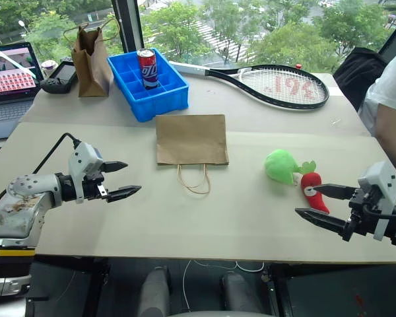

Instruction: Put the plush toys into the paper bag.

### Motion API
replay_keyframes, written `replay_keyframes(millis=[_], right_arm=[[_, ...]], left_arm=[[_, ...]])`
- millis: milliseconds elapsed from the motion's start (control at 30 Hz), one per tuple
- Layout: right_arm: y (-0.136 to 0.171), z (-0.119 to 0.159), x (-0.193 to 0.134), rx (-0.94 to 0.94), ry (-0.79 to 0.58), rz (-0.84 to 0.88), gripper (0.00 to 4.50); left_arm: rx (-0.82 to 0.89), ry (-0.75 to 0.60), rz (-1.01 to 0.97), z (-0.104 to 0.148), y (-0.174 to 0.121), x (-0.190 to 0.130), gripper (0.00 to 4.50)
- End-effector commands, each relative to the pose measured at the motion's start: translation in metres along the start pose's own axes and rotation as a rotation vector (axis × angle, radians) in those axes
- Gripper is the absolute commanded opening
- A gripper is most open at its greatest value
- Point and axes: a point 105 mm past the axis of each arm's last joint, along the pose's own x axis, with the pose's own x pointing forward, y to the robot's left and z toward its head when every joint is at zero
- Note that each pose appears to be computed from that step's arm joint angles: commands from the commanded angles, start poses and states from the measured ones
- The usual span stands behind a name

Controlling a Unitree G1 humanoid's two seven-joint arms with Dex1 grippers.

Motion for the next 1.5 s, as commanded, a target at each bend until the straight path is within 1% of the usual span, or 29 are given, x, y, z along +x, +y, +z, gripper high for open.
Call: replay_keyframes(millis=[33, 67, 100, 133, 200, 333, 467, 633, 667, 800, 867, 967, 1067, 1133, 1167, 1200, 1233, 1333, 1400, 1433, 1467, 1500], right_arm=[[0.005, 0.017, 0.001, -0.066, -0.037, 0.017, 4.48], [0.015, 0.027, 0.005, -0.088, -0.042, 0.068, 4.48], [0.022, 0.033, 0.007, -0.103, -0.042, 0.104, 4.48], [0.033, 0.037, 0.011, -0.119, -0.033, 0.152, 4.48], [0.043, 0.039, 0.015, -0.129, -0.019, 0.194, 4.48], [0.067, 0.044, 0.028, -0.161, -0.001, 0.263, 4.48], [0.072, 0.047, 0.038, -0.18, -0.002, 0.232, 4.48], [0.077, 0.05, 0.051, -0.16, -0.047, 0.188, 4.48], [0.078, 0.05, 0.054, -0.155, -0.056, 0.176, 4.48], [0.081, 0.053, 0.064, -0.144, -0.089, 0.138, 4.48], [0.081, 0.054, 0.066, -0.137, -0.102, 0.125, 4.48], [0.08, 0.051, 0.067, -0.145, -0.086, 0.111, 4.48], [0.076, 0.049, 0.065, -0.151, -0.074, 0.09, 4.5], [0.073, 0.049, 0.064, -0.153, -0.07, 0.079, 4.5], [0.073, 0.048, 0.064, -0.155, -0.068, 0.075, 4.5], [0.072, 0.047, 0.063, -0.155, -0.063, 0.071, 4.5], [0.071, 0.046, 0.063, -0.156, -0.059, 0.068, 4.5], [0.07, 0.045, 0.063, -0.16, -0.053, 0.06, 4.5], [0.069, 0.045, 0.063, -0.159, -0.053, 0.056, 4.5], [0.069, 0.044, 0.063, -0.156, -0.052, 0.056, 4.5], [0.069, 0.043, 0.063, -0.15, -0.052, 0.056, 4.5], [0.069, 0.041, 0.064, -0.141, -0.049, 0.055, 4.5]], left_arm=[[0.059, -0.061, -0.093, 0.028, -0.007, 0.0, 4.5], [0.114, -0.107, -0.193, 0.048, -0.015, 0.001, 4.5], [0.155, -0.135, -0.261, 0.061, -0.02, 0.002, 4.5], [0.205, -0.136, -0.339, 0.071, -0.027, 0.005, 4.5], [0.249, -0.114, -0.415, 0.075, -0.032, 0.009, 4.5], [0.402, -0.061, -0.548, 0.079, -0.039, 0.032, 4.5], [0.512, -0.043, -0.578, 0.078, -0.035, 0.064, 4.5], [0.525, -0.047, -0.572, 0.074, -0.034, 0.095, 4.5], [0.543, -0.029, -0.578, 0.068, -0.034, 0.1, 4.5], [0.608, 0.033, -0.587, 0.049, -0.032, 0.114, 4.5], [0.616, 0.041, -0.58, 0.046, -0.03, 0.119, 4.5], [0.646, 0.071, -0.558, 0.043, -0.024, 0.129, 4.5], [0.64, 0.064, -0.553, 0.046, -0.022, 0.138, 3.78], [0.626, 0.057, -0.565, 0.047, -0.023, 0.139, 3.08], [0.624, 0.055, -0.568, 0.047, -0.023, 0.139, 2.67], [0.614, 0.053, -0.573, 0.047, -0.022, 0.139, 2.38], [0.604, 0.051, -0.579, 0.047, -0.023, 0.139, 1.96], [0.584, 0.058, -0.599, 0.045, -0.022, 0.136, 0.89], [0.56, 0.041, -0.605, 0.047, -0.022, 0.135, 0.18], [0.539, 0.02, -0.611, 0.052, -0.022, 0.135, 0.08], [0.501, -0.015, -0.618, 0.059, -0.024, 0.135, 0.08], [0.427, -0.085, -0.629, 0.074, -0.027, 0.135, 0.08]])
